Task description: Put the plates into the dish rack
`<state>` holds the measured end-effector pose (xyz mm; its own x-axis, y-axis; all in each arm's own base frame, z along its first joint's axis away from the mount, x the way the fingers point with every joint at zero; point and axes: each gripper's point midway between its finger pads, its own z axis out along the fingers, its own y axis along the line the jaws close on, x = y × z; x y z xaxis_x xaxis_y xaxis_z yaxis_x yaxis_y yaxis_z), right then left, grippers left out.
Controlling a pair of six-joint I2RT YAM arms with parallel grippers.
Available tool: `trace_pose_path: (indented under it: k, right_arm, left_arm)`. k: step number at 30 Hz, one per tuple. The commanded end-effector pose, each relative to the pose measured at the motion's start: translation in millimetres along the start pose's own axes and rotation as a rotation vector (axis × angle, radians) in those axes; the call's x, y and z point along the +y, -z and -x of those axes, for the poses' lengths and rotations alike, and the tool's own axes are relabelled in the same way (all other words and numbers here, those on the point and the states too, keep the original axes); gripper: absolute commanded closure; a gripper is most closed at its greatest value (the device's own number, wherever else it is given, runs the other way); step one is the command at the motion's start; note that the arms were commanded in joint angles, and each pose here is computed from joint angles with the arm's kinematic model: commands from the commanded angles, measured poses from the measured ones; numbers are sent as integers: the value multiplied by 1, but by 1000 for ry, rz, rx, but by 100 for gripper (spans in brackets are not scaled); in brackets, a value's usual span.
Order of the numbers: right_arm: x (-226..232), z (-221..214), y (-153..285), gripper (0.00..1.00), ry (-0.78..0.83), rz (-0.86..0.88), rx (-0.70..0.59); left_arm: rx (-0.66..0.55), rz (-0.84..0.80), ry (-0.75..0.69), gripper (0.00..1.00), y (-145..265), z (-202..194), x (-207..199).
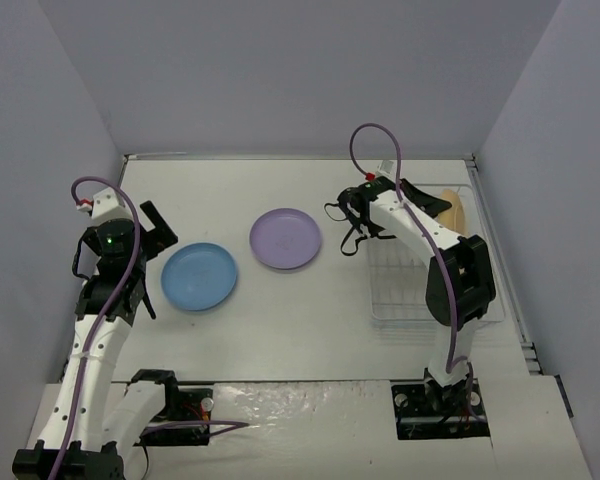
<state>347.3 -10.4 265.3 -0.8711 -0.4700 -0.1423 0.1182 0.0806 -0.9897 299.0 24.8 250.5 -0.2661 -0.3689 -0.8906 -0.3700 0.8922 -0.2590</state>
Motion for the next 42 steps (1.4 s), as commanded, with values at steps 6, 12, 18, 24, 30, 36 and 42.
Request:
trace_pose_path:
  k: [6,12,18,24,30,36,42]
  right_arm:
    - [-77,10,26,100,-44,-274,-133]
    - [-68,5,25,100,43,-268,-130]
    - [-67,-5,26,100,70,-239,-132]
    - [-30,-21,25,100,74,-154,-141]
    - [-16,-28,26,100,38,-129,-154]
    - [-17,-34,30,98,46,-125,-172]
    - [-21,-32,35,95,114,-159,-198]
  left_arm:
    - [-66,-14,15,3,-5,26,-10]
    - [-56,-10,11,3,-9,24,-10]
    - [-54,-11,12,3,-11,24,-10]
    - [-57,-11,12,3,-10,25,-11]
    - [-55,-12,13,3,-12,25,-11]
    - [-52,-8,12,3,-14,25,-12]
    - [-47,-1,10,3,-16,23,-11]
